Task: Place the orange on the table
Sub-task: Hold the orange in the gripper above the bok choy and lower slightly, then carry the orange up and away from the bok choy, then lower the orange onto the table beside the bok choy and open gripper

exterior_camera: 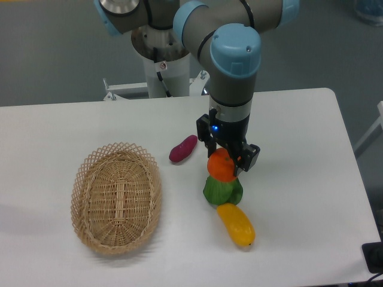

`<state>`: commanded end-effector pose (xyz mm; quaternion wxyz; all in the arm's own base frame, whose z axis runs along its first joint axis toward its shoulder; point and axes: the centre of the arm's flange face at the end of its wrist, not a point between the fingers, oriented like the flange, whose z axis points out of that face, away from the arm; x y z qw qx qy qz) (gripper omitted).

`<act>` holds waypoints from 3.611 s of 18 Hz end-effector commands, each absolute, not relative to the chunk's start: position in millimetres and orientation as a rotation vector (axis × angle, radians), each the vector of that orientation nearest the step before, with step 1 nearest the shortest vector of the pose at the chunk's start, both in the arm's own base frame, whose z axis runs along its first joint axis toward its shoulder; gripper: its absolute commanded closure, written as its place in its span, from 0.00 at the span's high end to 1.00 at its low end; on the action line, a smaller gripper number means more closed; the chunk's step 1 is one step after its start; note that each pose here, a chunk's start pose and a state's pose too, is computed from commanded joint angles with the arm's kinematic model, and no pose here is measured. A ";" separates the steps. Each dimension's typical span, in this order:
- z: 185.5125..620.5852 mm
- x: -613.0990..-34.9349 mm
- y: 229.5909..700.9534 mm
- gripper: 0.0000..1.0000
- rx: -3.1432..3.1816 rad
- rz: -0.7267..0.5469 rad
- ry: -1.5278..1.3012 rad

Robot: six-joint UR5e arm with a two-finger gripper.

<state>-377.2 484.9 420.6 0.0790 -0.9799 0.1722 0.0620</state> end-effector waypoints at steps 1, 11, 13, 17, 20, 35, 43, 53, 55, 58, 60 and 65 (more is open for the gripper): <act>414.8 -376.0 484.0 0.58 -2.936 0.180 0.513; 399.9 -370.4 497.4 0.58 -2.956 0.147 0.346; 391.6 -371.6 510.4 0.58 -2.943 0.176 0.267; 373.8 -382.2 520.3 0.58 -2.955 0.165 0.267; 369.3 -389.6 518.2 0.58 -2.979 0.185 0.258; 267.5 -496.7 412.1 0.58 -3.091 0.015 -0.125; 218.8 -503.4 392.5 0.58 -3.107 0.014 0.170; 209.4 -502.7 392.2 0.65 -3.112 -0.008 0.182; 210.6 -503.6 392.6 0.70 -3.111 -0.004 0.179; 215.4 -504.2 393.8 1.00 -3.109 0.011 0.179; 227.7 -506.4 393.8 1.00 -3.101 0.039 0.179; 244.4 -510.6 395.8 1.00 -3.088 0.085 0.181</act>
